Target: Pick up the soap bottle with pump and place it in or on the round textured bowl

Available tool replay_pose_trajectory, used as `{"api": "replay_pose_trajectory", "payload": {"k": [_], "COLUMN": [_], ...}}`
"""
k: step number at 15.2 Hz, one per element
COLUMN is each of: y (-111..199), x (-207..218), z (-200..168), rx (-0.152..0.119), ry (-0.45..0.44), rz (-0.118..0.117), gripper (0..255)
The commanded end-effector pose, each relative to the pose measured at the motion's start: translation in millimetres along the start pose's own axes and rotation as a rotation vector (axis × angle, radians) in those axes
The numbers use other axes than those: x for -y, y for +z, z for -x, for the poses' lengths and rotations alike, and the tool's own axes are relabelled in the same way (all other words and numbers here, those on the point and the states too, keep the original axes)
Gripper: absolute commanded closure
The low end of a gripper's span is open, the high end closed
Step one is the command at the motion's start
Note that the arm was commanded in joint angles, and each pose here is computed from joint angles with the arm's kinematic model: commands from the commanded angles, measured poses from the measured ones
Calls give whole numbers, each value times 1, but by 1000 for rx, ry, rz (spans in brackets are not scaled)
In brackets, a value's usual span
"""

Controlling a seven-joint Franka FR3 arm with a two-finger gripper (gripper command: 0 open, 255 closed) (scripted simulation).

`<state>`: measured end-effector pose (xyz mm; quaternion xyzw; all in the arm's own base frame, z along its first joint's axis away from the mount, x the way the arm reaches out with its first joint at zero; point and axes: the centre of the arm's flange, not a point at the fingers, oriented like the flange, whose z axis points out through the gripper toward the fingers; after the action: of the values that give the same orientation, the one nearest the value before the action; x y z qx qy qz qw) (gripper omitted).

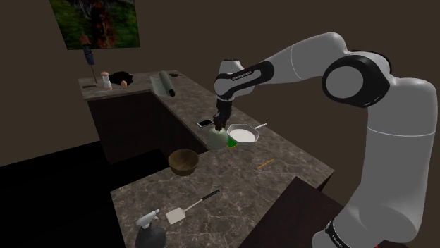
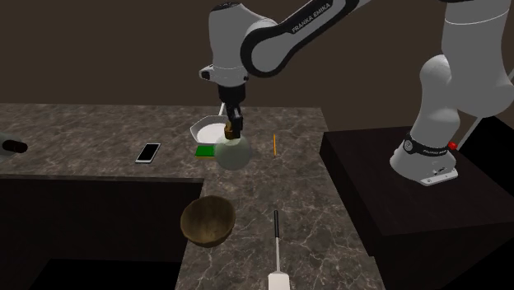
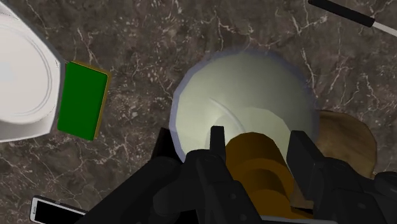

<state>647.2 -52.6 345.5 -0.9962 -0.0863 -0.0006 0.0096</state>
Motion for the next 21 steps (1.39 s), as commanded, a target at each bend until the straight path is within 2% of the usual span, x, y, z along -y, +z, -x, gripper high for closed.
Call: {"api": "replay_pose_trajectory", "payload": {"k": [1,14,21], "y": [-8,-59,-22], "x": [15,146,145], "z": [-11,-116,-116], "rx": [0,0,0], "ry": [0,0,0], "rz": [0,0,0], "gripper": [255,255,255]}}
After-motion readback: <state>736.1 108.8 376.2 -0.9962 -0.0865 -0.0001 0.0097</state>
